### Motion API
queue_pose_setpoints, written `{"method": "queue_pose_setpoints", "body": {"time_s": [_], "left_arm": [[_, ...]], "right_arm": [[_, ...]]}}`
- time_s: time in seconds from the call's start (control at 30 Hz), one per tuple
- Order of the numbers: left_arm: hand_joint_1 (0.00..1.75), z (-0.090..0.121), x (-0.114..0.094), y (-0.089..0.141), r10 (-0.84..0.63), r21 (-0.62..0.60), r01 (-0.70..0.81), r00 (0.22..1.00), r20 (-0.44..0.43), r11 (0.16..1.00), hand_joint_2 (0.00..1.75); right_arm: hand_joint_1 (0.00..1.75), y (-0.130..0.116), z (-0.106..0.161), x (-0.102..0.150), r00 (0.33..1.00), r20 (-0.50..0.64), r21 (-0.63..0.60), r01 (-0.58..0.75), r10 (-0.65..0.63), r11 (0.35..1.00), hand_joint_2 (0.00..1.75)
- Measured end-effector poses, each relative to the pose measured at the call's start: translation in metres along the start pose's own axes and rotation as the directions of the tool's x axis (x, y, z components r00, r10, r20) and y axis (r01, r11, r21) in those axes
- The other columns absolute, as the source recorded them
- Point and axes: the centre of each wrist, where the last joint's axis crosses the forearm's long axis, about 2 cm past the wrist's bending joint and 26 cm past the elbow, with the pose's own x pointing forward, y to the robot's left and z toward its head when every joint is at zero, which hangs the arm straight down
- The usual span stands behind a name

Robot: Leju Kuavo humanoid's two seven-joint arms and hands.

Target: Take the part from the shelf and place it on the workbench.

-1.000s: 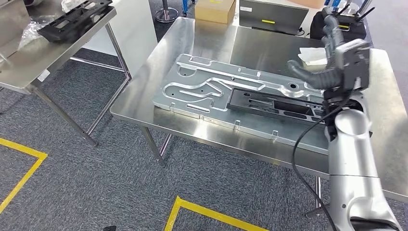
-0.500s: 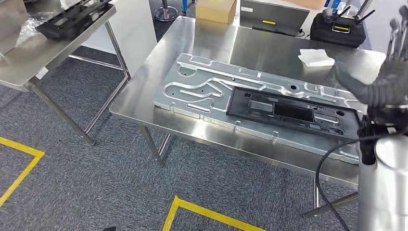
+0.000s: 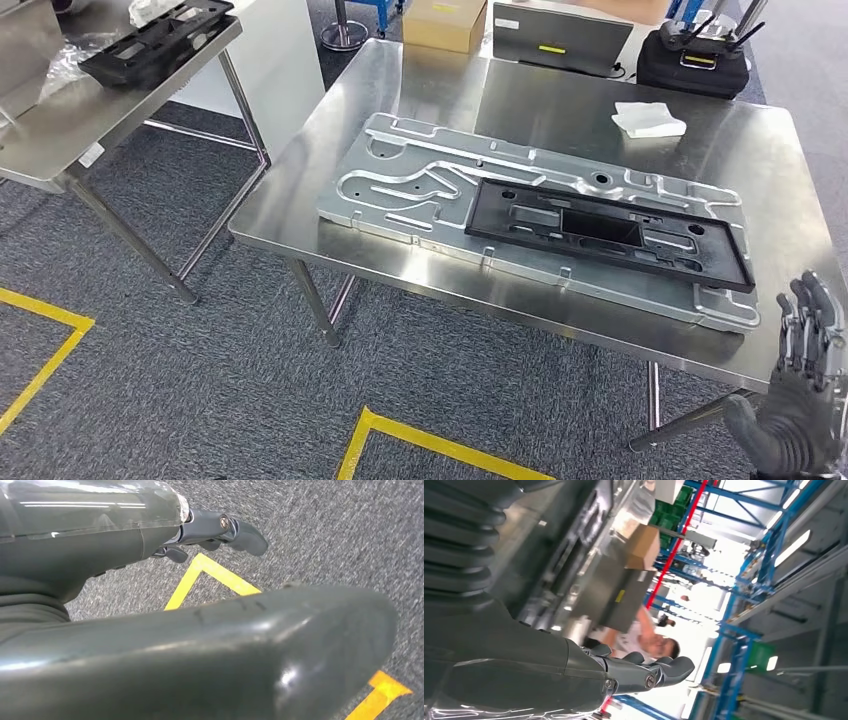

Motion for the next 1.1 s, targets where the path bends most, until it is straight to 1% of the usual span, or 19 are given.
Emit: {"method": "queue_pose_setpoints", "body": {"time_s": [0.1,0.23,0.43,0.63,0.8,0.9,0.97,1.03,1.1], "left_arm": [[0.00,0.000,-0.001,0.000,0.002,0.004,-0.002,1.000,-0.008,1.000,0.00],[0.00,0.001,-0.001,-0.001,0.004,0.010,-0.004,1.000,-0.021,1.000,0.00],[0.00,0.000,0.004,-0.005,0.011,0.006,-0.011,1.000,-0.015,1.000,0.00],[0.00,0.002,0.000,-0.008,0.017,-0.015,-0.017,1.000,-0.014,1.000,0.00],[0.00,0.003,-0.002,-0.010,0.019,-0.040,-0.018,1.000,0.021,0.999,0.00],[0.00,0.004,-0.002,-0.014,0.002,-0.038,-0.001,1.000,0.029,0.999,0.00],[0.00,0.005,-0.003,-0.017,0.002,-0.042,-0.001,1.000,0.027,0.999,0.00],[0.00,0.007,-0.005,-0.020,0.003,-0.053,-0.002,1.000,0.012,0.999,0.00],[0.00,0.009,-0.007,-0.023,-0.007,-0.065,0.007,1.000,-0.004,0.998,0.00]], "right_arm": [[0.00,-0.011,0.019,0.006,0.999,-0.043,-0.036,0.022,-0.024,0.999,0.00],[0.00,-0.023,0.038,0.013,0.997,-0.082,-0.081,0.001,-0.008,0.997,0.00],[0.00,-0.028,0.047,0.019,0.994,-0.103,-0.118,-0.033,0.021,0.992,0.00],[0.00,-0.038,0.061,0.024,0.985,-0.160,-0.151,-0.086,0.061,0.985,0.00],[0.00,-0.050,0.073,0.025,0.969,-0.210,-0.126,-0.158,0.129,0.979,0.00],[0.00,-0.053,0.080,0.022,0.953,-0.251,-0.118,-0.204,0.170,0.972,0.00],[0.00,-0.051,0.087,0.018,0.932,-0.285,-0.103,-0.260,0.222,0.960,0.00],[0.00,-0.045,0.096,0.008,0.891,-0.345,-0.072,-0.337,0.293,0.939,0.00],[0.00,-0.036,0.108,-0.007,0.836,-0.420,-0.036,-0.404,0.353,0.914,0.00]]}}
